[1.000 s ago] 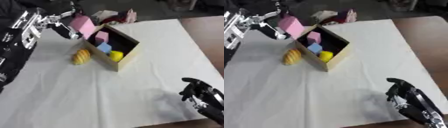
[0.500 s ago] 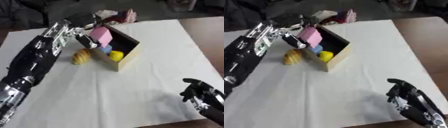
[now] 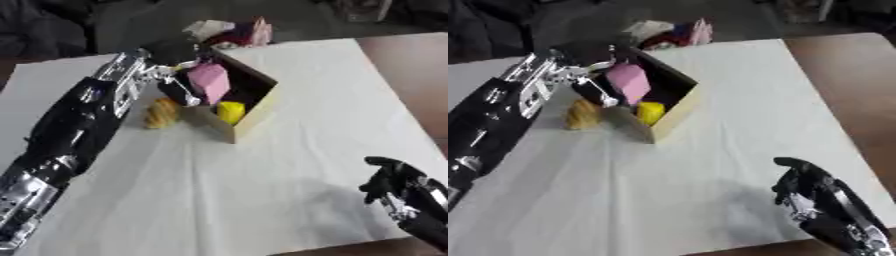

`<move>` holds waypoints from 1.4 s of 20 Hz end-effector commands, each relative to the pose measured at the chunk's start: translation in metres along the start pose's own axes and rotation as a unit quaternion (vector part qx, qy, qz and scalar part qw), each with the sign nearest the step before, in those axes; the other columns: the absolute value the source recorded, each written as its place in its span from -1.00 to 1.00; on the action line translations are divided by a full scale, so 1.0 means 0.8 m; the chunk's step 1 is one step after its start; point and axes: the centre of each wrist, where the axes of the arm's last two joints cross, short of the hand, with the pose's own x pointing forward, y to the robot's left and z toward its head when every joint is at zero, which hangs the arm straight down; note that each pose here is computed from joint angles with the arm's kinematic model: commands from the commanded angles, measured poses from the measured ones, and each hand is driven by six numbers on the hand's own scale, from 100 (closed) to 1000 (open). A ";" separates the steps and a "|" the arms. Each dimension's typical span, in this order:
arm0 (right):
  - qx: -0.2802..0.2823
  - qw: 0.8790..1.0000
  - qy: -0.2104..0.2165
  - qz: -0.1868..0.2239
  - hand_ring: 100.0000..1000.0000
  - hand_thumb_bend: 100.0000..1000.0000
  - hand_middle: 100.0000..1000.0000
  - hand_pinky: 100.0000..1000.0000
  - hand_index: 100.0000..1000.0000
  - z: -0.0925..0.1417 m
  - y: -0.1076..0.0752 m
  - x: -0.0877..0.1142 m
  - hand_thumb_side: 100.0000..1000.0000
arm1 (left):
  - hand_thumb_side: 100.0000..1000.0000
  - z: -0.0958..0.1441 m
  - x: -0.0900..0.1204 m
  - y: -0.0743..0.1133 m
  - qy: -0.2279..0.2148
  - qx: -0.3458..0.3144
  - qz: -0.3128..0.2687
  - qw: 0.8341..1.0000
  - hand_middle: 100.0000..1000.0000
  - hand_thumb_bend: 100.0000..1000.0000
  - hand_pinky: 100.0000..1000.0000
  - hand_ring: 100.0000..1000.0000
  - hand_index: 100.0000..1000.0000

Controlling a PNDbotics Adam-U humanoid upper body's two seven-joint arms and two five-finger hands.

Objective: Pick up objects on the table and place them in the box.

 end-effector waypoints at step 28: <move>-0.012 1.000 -0.004 0.014 -0.19 -1.00 -0.15 0.31 0.65 0.001 -0.010 0.005 -0.40 | -0.30 0.076 -0.049 -0.037 0.118 -0.141 0.025 0.983 0.58 -0.18 0.48 0.44 0.79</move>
